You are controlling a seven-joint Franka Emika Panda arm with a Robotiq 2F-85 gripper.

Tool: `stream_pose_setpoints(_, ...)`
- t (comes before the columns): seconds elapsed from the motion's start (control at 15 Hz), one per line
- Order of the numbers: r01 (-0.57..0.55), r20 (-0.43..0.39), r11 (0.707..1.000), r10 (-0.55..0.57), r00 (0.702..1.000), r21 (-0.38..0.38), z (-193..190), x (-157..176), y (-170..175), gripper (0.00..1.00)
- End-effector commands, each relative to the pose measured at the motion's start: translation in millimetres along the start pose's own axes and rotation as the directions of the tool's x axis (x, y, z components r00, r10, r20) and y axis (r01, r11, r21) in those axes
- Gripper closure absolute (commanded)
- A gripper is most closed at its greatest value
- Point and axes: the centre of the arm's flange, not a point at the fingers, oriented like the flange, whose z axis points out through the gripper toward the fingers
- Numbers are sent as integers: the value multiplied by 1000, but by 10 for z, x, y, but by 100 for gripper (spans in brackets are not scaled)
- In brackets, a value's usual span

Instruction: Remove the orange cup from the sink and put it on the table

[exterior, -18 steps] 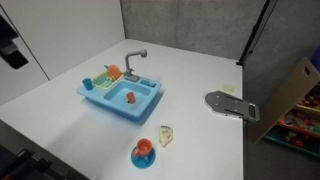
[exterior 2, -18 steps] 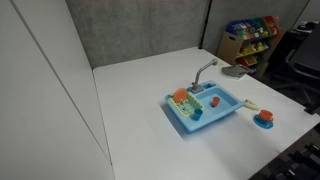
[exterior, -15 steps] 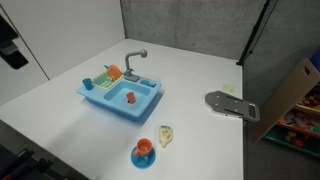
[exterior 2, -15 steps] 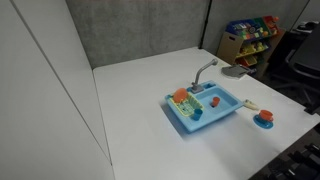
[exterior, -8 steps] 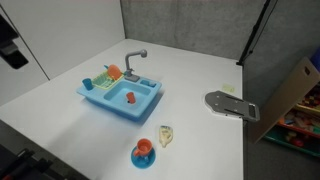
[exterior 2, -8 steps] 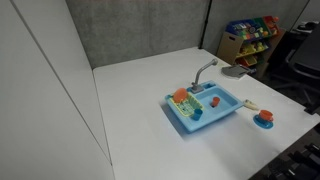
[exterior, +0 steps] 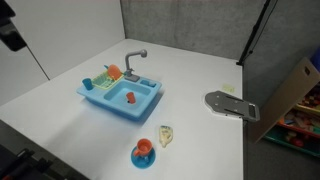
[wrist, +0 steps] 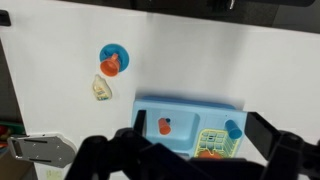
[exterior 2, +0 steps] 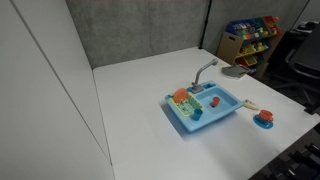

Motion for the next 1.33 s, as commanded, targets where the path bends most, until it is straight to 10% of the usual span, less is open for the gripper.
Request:
stream_pose_setpoints(0.0,-40,56,999,42,998,-25,-197,222,-102,0)
stream_pose_setpoints(1.27,-146,205,988,151,967,-42,201,1108,-117,0)
